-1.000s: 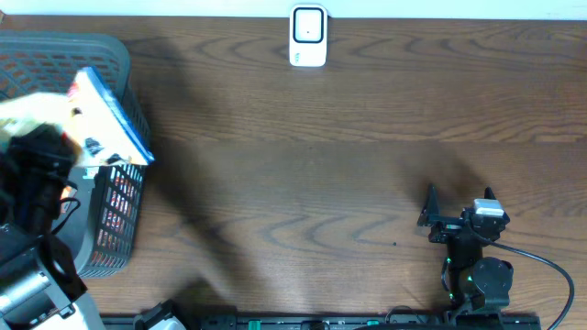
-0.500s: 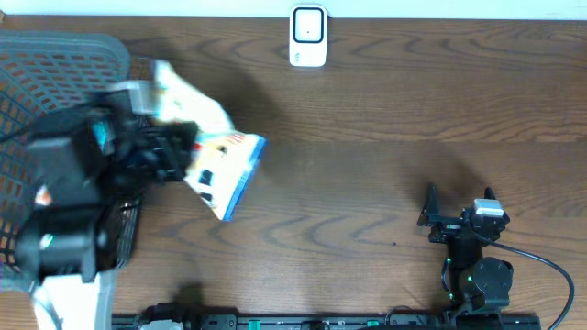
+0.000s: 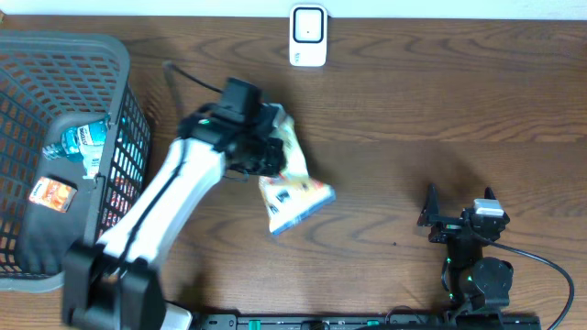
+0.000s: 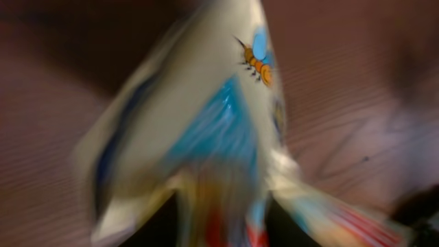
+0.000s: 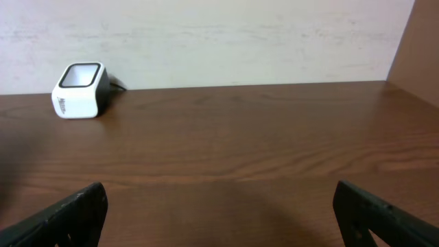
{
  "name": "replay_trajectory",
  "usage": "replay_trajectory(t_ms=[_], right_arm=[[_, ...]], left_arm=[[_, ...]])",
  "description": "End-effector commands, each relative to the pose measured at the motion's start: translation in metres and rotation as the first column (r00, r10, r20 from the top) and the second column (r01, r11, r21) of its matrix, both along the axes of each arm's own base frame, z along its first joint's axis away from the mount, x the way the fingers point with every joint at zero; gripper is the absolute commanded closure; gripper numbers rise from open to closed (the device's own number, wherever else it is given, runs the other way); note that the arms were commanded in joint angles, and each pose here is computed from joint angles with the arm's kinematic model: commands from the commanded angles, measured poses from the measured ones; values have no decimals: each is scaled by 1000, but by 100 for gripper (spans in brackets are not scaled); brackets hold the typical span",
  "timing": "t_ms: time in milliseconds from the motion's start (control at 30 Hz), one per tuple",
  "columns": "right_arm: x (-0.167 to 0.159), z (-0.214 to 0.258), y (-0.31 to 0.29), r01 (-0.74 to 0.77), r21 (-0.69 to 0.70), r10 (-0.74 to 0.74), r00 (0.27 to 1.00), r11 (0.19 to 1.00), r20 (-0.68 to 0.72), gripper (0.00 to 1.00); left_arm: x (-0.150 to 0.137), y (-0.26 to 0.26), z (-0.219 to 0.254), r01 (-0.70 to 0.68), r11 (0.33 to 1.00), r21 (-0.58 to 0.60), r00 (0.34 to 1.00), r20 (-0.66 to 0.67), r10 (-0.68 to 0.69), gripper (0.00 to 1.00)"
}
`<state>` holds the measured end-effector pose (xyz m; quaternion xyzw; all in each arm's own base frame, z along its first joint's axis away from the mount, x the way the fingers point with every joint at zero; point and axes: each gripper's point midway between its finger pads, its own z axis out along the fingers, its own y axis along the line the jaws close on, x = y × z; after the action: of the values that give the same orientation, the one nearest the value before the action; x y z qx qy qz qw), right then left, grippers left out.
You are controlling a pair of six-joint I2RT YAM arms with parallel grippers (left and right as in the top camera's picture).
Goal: Scan the item barcode
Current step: 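Carry the snack bag to table center and release it, then reach the left gripper back into the basket toward the tissue pack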
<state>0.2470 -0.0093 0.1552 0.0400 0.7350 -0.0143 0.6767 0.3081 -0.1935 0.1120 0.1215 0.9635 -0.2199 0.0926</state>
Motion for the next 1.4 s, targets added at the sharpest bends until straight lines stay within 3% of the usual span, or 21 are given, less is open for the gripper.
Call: replay_trajectory(t_ms=[0,67,100,300,567,833,1133,1367], right_arm=[[0,-2,1,-7,-8,7,1000,1000,-6,1],[0,-2,1,-7,-8,7,1000,1000,-6,1],[0,-2,1,-7,-8,7,1000,1000,-6,1],[0,-2,1,-7,-8,7,1000,1000,-6,1],[0,-2,1,-7,-8,7,1000,1000,-6,1],[0,-2,1,-7,-8,7,1000,1000,-6,1],[0,-2,1,-7,-8,7,1000,1000,-6,1],[0,-2,1,-7,-8,7,1000,1000,-6,1]], left_arm=[[-4,-7,-29,41,998,57,998,-53,-38,22],[-9,-12,-45,61,995,73,994,-94,-54,2],[-12,-15,-53,72,994,83,991,-115,-62,2],[-6,0,-66,-10,975,224,995,-92,32,1],[1,-2,-21,-36,985,170,999,24,32,0],[9,24,56,-141,976,168,953,289,88,0],[-1,70,160,-309,947,89,786,584,202,2],[-20,122,247,-449,891,-61,578,740,342,2]])
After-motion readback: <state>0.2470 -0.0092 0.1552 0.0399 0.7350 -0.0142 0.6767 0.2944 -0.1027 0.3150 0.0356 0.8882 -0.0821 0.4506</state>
